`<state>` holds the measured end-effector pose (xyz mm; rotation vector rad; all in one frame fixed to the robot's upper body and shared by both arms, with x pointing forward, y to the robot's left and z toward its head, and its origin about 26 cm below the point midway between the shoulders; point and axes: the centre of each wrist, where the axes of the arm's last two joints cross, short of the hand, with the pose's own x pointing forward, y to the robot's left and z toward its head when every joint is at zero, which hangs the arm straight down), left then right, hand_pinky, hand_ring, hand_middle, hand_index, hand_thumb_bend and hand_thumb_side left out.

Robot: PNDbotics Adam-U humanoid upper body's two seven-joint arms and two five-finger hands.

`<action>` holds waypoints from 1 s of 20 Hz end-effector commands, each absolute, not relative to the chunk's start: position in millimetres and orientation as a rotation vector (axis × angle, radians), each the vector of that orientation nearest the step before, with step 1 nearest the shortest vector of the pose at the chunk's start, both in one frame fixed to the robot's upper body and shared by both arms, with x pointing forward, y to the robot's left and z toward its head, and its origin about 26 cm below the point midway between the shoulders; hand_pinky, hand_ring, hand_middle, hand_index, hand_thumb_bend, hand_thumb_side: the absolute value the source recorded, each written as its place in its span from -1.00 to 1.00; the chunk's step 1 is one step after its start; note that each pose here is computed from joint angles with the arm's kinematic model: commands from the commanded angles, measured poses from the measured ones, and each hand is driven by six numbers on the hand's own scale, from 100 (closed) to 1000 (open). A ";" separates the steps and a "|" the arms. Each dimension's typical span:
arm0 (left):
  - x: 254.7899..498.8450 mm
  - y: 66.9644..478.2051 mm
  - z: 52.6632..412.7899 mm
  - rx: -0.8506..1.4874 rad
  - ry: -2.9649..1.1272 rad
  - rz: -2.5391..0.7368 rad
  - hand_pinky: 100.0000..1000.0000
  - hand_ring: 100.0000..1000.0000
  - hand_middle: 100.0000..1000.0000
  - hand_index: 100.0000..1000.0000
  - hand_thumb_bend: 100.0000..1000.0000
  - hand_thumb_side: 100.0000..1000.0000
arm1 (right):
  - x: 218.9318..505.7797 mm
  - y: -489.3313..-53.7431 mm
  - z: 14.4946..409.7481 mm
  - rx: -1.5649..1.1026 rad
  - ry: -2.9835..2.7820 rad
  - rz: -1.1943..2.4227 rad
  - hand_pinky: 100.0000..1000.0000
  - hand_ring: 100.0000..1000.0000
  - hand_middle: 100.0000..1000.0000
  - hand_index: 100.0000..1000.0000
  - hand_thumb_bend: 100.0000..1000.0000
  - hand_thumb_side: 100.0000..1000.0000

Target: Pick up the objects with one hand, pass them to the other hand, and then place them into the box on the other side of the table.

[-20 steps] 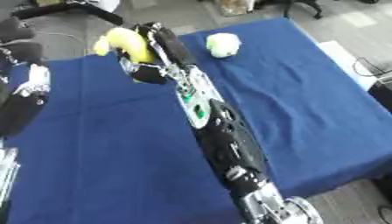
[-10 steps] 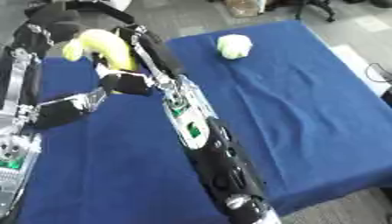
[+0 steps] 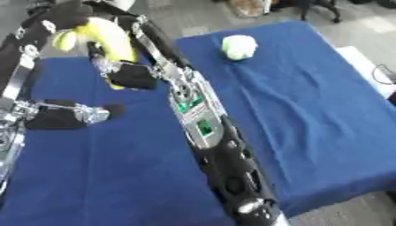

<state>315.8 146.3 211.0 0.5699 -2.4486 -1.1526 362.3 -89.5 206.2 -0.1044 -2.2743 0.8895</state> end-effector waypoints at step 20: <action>311.1 125.4 230.8 1.092 -2.579 -1.119 0.66 0.59 0.60 0.91 0.49 -1.00 | 359.3 -101.9 215.2 0.142 -2.239 0.890 0.20 -0.45 -0.86 -0.33 -1.00 -0.22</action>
